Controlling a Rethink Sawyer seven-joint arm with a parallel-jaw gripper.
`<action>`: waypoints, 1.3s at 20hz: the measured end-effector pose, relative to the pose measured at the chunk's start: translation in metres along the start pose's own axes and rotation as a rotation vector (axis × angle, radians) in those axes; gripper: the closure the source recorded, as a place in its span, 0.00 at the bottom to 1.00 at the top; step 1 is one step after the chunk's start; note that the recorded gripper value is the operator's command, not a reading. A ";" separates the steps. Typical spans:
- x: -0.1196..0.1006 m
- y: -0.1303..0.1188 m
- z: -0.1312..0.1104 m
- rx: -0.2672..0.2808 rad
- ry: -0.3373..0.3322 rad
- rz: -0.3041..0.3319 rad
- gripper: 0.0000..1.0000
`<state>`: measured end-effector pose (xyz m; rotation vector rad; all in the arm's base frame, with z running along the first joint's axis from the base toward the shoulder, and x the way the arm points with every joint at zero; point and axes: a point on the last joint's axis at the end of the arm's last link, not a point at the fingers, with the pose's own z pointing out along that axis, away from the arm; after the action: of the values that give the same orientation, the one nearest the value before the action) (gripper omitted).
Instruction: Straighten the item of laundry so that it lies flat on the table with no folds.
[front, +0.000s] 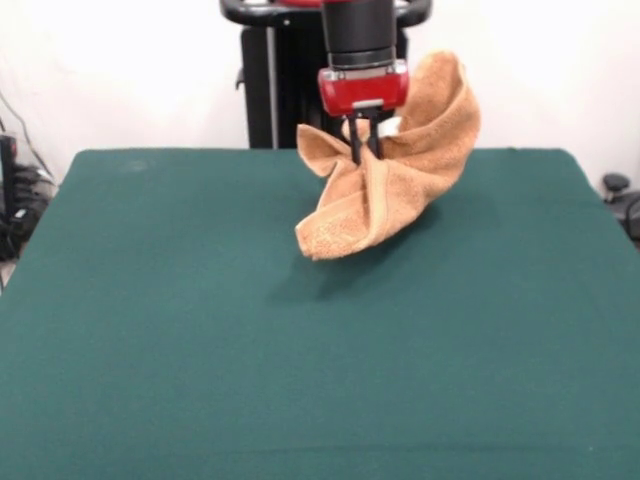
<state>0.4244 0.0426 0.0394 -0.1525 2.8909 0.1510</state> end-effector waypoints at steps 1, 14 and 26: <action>0.000 0.000 0.000 -0.002 -0.002 -0.003 1.00; 0.013 -0.037 -0.009 -0.055 -0.024 0.042 1.00; 0.024 -0.088 -0.022 -0.060 -0.056 0.117 1.00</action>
<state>0.4062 -0.0488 0.0464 0.0097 2.8411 0.2590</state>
